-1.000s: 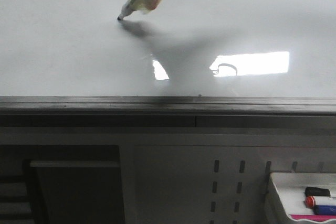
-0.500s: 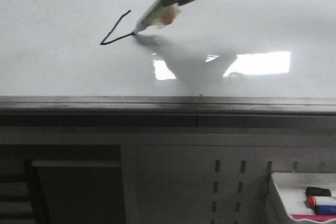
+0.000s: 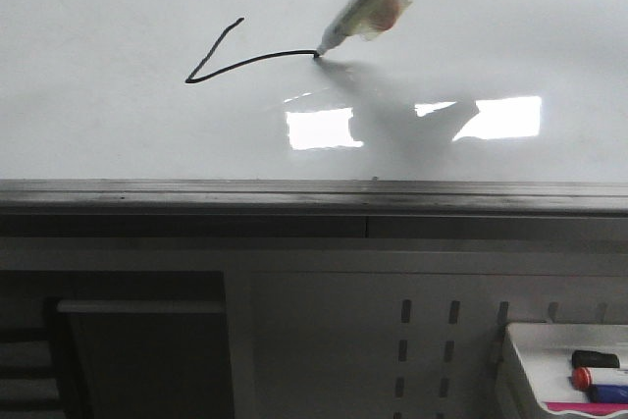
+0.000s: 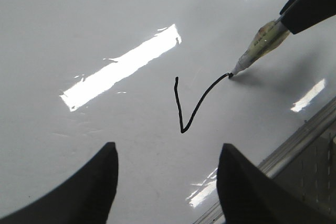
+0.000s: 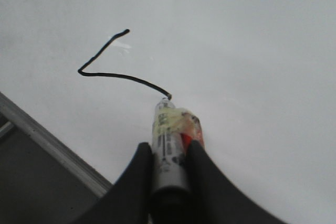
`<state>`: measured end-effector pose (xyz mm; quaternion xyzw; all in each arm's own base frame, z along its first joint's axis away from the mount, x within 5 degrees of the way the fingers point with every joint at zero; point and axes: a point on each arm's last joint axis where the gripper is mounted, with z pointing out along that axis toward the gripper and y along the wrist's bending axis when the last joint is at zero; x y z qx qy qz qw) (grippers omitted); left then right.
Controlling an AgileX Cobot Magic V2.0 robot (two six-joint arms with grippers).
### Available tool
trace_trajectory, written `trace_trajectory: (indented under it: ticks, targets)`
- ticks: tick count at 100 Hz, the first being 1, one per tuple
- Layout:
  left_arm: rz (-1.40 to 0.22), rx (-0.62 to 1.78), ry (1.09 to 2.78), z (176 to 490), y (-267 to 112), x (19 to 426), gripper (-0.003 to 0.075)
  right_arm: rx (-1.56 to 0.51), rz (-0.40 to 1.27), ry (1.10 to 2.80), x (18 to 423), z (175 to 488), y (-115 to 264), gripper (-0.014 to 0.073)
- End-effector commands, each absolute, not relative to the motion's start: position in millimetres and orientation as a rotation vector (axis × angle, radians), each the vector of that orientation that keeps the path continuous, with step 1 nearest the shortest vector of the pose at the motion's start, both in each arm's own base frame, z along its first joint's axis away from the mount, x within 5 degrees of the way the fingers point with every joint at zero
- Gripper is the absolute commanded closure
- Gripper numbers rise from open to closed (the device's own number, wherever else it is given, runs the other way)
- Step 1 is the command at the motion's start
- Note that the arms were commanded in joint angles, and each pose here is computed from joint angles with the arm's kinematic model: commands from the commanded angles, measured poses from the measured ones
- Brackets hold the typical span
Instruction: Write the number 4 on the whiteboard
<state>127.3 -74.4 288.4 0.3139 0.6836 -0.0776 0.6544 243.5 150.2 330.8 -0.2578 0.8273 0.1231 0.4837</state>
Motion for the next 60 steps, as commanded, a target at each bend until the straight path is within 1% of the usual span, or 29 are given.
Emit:
trace_trajectory:
  ticks: [1,19,38,46,60]
  targets:
    - [-0.227,0.681,1.453,305,-78,126,0.0344,-0.612,0.316,1.860,246,364,155,0.0659]
    - [-0.227,0.681,1.453,305,-78,126,0.0344,-0.595,0.326,1.810,259,368,163,0.0659]
    - [-0.226,0.683,1.452,305,-78,126,0.0344,-0.593,0.327,1.804,266,364,167,0.0659]
    - [-0.226,0.683,1.452,305,-78,126,0.0344,-0.607,0.319,1.847,266,359,167,0.0659]
    - [-0.221,0.690,1.450,305,-78,126,0.0344,-0.662,0.324,1.992,256,338,171,0.0659]
